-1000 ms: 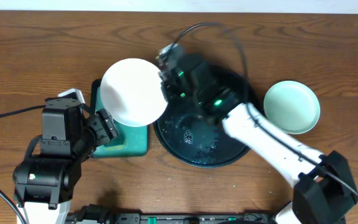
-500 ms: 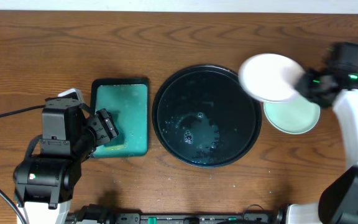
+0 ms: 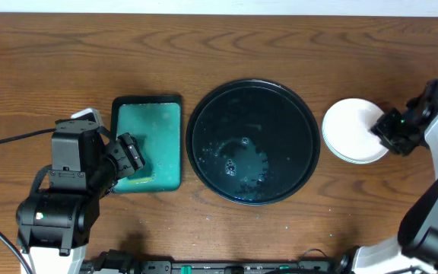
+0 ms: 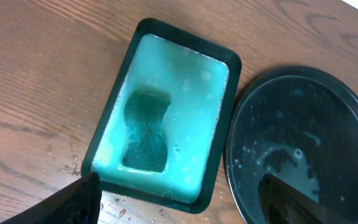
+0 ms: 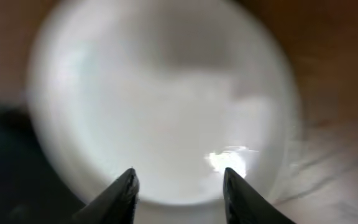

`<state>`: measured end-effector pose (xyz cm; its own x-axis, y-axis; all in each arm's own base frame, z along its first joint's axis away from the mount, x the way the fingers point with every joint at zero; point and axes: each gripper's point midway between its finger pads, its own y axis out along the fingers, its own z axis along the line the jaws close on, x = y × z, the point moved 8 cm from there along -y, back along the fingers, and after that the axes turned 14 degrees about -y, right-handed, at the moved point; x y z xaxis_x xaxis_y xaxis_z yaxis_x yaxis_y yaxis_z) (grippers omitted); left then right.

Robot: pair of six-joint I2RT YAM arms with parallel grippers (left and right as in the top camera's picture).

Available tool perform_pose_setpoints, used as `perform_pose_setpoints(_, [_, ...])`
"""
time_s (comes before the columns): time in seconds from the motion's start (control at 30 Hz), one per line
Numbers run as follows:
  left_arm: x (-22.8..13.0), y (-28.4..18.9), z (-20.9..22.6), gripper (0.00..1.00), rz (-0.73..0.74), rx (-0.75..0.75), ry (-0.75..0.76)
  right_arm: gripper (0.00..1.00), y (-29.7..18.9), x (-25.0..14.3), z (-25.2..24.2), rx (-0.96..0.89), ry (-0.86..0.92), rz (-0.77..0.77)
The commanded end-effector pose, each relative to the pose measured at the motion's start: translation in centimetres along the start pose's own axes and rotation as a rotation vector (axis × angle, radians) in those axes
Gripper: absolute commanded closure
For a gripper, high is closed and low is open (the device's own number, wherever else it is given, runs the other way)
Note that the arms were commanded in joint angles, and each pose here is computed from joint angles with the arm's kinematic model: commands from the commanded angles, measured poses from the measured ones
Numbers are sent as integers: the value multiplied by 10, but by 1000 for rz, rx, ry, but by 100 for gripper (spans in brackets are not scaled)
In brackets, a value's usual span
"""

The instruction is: Clean dirty plates on tray and stack at the side

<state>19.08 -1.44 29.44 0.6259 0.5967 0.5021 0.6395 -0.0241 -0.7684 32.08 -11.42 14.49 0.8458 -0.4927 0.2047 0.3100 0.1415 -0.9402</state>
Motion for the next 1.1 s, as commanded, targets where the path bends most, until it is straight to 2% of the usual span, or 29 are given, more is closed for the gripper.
perform_pose_setpoints(0.0, [3, -4, -1, 19, -13, -6, -1, 56, -48, -8, 58, 198, -223, -121])
perform_pose_setpoints(0.3, [3, -4, -1, 19, -13, -6, -2, 60, -123, -85, 171, 376, -819, -293])
perform_pose_setpoints(0.43, [3, -4, -1, 19, -14, -6, -2, 57, -134, -118, 200, 460, -956, -288])
perform_pose_setpoints(0.53, [3, -4, -1, 19, -14, -6, -2, 46, -136, -144, 221, 520, -1103, -269])
perform_pose_setpoints(0.57, [3, -4, -1, 19, -13, -6, -2, 31, -136, -152, 226, 537, -1136, -260])
perform_pose_setpoints(0.6, [3, -4, -1, 19, -13, -6, -2, 1, -136, -160, 233, 557, -1166, -256])
perform_pose_setpoints(0.87, [3, -4, -1, 19, -13, -6, -1, 1, -138, -186, 248, 614, -1250, -223])
perform_pose_setpoints(0.97, [3, -4, -1, 19, -13, -6, -1, 1, -132, -189, 237, 548, -1250, -163])
perform_pose_setpoints(1.07, [3, -4, -1, 19, -13, -6, -1, 1, -138, -179, 226, 489, -1234, -214])
